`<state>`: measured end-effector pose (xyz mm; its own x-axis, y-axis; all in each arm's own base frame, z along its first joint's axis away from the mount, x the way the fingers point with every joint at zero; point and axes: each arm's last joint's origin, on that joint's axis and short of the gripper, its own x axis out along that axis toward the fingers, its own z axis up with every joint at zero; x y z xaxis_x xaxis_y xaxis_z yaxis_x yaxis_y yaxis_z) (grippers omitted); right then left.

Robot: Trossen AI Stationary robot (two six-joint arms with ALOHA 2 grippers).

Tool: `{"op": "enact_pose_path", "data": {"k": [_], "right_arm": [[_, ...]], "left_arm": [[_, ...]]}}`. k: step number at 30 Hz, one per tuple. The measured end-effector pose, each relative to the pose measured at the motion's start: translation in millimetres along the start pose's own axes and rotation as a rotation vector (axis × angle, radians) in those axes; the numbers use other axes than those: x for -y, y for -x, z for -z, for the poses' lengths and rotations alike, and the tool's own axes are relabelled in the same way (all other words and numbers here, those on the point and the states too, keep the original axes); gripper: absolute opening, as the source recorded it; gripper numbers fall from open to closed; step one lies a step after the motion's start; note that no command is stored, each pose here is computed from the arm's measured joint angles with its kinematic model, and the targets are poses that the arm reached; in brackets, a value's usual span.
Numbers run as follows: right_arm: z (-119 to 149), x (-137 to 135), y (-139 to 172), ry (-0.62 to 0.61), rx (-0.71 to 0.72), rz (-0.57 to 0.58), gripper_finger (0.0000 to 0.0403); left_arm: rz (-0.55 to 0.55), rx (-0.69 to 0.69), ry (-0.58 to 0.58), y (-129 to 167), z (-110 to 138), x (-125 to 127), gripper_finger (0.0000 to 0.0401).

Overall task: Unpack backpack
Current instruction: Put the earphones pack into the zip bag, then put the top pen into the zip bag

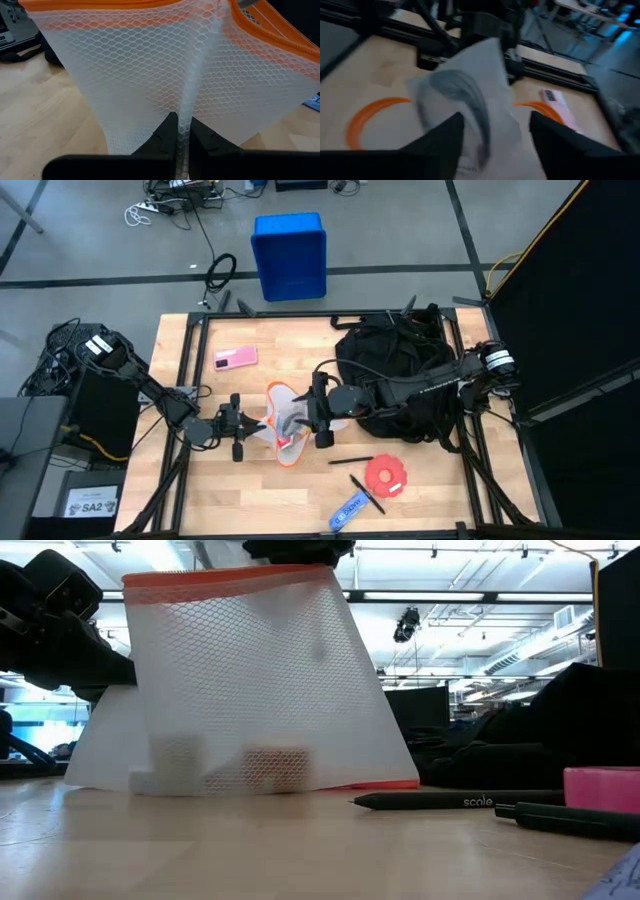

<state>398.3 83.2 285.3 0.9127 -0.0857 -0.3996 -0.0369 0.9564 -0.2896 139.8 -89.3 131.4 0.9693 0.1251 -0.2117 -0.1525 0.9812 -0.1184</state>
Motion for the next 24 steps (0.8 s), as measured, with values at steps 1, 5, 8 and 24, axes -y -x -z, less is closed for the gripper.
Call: {"op": "enact_pose_path", "data": {"k": [1,5,8,24], "right_arm": [[-1,0,1,0.008,-0.004,0.027,0.0235],[-6,-4,11,0.045,-0.006,0.092,0.0294],[-11,-6,21,0.060,-0.002,0.111,0.0318],[51,-80,45,-0.135,-0.385,-0.154,0.0284]], "left_arm": [[0.000,0.000,0.000,0,0,0,0.0000],[0.000,0.000,0.000,0,0,0,0.0000],[0.001,0.000,0.000,0,0,0,0.0000],[0.010,0.005,0.009,0,-1,1,0.0000]]}}
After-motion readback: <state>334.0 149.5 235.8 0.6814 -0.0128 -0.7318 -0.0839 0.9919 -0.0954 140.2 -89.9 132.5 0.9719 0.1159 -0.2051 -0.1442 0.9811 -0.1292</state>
